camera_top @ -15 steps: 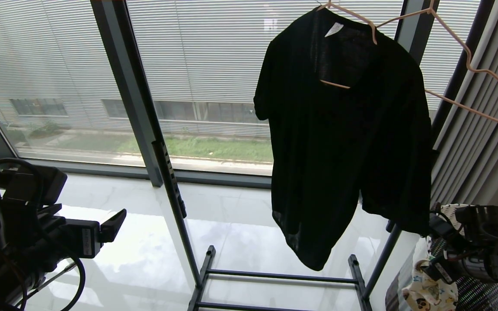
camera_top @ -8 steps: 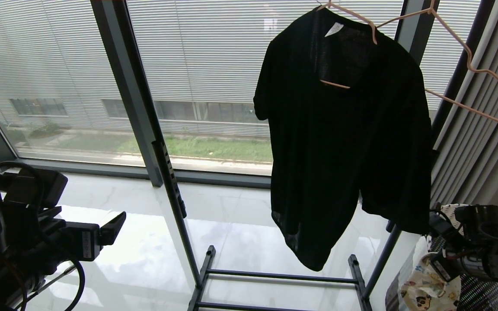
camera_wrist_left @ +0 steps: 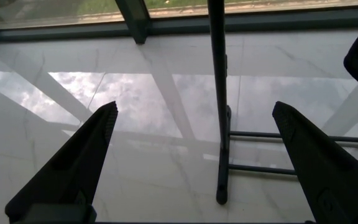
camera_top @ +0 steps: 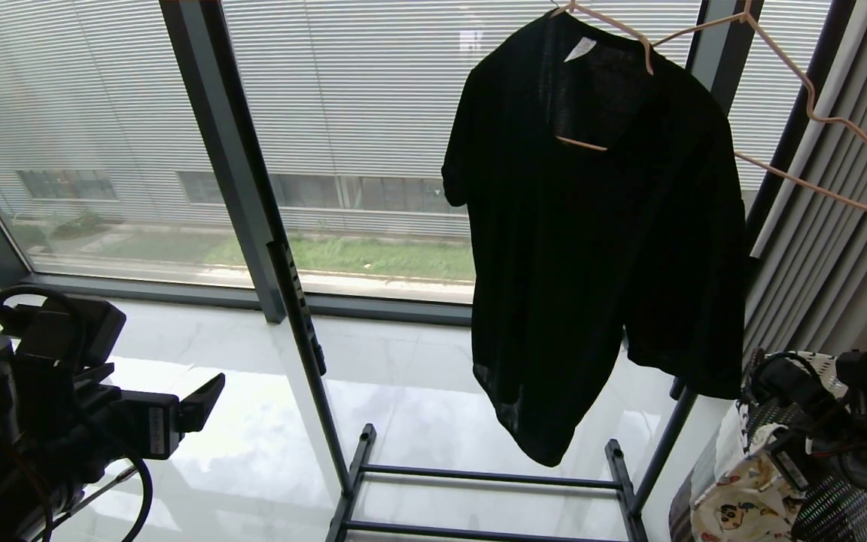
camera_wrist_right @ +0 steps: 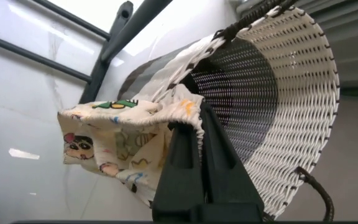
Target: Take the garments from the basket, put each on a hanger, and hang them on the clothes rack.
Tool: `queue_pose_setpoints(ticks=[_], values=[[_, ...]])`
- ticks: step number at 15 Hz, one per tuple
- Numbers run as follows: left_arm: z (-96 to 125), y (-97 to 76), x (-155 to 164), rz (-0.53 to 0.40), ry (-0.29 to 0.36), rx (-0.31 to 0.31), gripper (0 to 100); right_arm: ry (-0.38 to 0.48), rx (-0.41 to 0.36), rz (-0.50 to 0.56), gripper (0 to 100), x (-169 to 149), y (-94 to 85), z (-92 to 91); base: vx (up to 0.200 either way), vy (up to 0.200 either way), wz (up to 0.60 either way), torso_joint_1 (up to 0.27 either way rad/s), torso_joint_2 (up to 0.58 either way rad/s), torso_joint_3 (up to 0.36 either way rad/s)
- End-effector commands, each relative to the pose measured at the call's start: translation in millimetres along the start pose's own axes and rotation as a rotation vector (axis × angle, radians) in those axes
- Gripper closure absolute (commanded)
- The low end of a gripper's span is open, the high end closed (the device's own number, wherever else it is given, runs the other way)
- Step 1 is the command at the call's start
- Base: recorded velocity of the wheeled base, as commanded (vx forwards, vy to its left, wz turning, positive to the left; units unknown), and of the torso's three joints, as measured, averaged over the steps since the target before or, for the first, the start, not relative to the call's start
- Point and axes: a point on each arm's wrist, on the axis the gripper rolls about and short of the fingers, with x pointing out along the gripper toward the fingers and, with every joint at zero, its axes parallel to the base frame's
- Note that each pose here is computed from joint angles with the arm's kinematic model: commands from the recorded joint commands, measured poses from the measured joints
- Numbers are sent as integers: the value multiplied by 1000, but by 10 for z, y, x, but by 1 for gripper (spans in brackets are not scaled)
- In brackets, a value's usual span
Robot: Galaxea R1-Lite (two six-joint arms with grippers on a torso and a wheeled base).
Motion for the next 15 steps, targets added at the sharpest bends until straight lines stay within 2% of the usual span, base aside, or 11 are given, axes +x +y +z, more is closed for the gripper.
queue_pose_setpoints(ticks=[1,5,8,10,11,12,14,15], values=[[-1,-45,10,-23,3,7,0,-109,-6,-22,100,-428,-40,104,-200,0,0,-2,2,-7],[4,-62,2,-34,-2,8,0,-206,-25,-18,100,-760,-21,176,-200,0,0,1,0,-4],[7,-103,-8,-58,-5,16,0,-229,-51,15,100,-974,-12,227,-200,0,0,-1,2,-1],[12,-133,-19,-77,-10,9,0,-257,-47,39,100,-1083,-32,317,-200,0,0,0,2,2],[23,-178,-39,-105,-19,-2,0,-275,-37,54,100,-1142,-34,375,0,0,0,0,0,0],[65,-282,-82,-167,-40,-24,0,-295,-27,73,100,-1205,-28,437,0,0,0,0,0,0],[263,-676,-274,-402,-100,-132,0,-350,-19,123,100,-1387,-4,574,0,0,0,0,0,0],[296,-758,-305,-444,-101,-147,0,-362,-20,133,100,-1421,1,600,0,0,0,0,0,0]])
